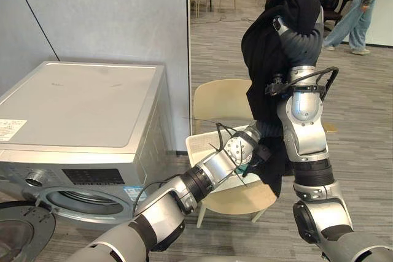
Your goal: Pick up the laundry basket with both hands and put the clothes into the washing machine.
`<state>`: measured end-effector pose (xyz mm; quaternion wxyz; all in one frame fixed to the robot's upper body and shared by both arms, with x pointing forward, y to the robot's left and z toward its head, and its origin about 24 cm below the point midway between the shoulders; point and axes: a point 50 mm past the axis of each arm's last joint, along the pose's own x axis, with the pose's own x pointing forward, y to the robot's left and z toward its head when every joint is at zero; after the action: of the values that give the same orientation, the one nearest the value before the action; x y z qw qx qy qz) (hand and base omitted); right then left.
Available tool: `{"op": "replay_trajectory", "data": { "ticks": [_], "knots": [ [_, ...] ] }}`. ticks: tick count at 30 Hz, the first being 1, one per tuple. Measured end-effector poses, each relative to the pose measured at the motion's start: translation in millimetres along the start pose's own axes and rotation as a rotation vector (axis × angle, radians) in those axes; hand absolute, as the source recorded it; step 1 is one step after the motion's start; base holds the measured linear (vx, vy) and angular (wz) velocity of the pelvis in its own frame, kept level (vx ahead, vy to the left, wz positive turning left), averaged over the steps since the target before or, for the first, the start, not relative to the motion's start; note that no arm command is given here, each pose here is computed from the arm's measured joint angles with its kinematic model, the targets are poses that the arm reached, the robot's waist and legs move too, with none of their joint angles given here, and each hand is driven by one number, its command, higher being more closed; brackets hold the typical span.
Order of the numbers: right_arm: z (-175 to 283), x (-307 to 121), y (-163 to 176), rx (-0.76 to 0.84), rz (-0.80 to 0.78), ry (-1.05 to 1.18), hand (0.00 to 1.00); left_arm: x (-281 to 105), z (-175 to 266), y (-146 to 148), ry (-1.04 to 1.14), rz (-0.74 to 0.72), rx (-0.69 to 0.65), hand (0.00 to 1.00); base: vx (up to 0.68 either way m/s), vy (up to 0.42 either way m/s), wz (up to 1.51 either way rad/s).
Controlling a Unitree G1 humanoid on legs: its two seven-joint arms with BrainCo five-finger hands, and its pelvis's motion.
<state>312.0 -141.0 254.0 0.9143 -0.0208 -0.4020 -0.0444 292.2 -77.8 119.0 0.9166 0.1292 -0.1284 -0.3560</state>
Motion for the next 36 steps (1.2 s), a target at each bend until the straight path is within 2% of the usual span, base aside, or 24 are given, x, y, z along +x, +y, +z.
{"op": "replay_trajectory", "data": {
  "ticks": [7,8,14,22,25,29,32,36],
  "knots": [
    [-2.6,-24.2,-11.4,-0.006,-0.023,0.016,1.00,0.5,2.6,2.7,-0.010,0.013,-0.010,1.00,0.00,0.000,0.00],
    [0.0,-29.1,-15.2,-0.006,-0.034,0.009,0.00,0.8,5.2,4.5,-0.020,0.021,-0.016,1.00,0.00,0.000,0.00],
    [9.0,-64.0,-56.9,-0.057,-0.187,0.014,0.00,1.6,20.8,31.6,-0.086,0.122,-0.061,1.00,0.00,0.000,-0.01],
    [29.8,-116.9,-132.7,-0.311,-0.422,0.068,0.00,-31.9,23.6,95.5,-0.160,0.314,-0.026,1.00,-0.03,0.000,-0.10],
    [37.0,-143.4,-152.0,-0.410,-0.474,0.133,0.00,-62.5,17.1,105.8,-0.172,0.360,-0.004,1.00,0.01,0.000,0.00],
    [42.3,-191.6,-178.1,-0.514,-0.636,0.281,0.00,-120.8,8.7,125.4,-0.178,0.509,-0.016,1.00,0.00,-0.008,-0.02],
    [28.3,-236.2,-183.5,-0.499,-0.724,0.479,0.00,-167.4,-3.2,131.2,-0.135,0.639,-0.046,1.00,-0.01,-0.012,-0.05],
    [3.3,-311.5,-177.7,-0.402,-0.799,0.831,0.00,-210.7,-23.3,110.4,-0.048,0.713,-0.177,1.00,0.04,0.007,0.03]
  ]
}}
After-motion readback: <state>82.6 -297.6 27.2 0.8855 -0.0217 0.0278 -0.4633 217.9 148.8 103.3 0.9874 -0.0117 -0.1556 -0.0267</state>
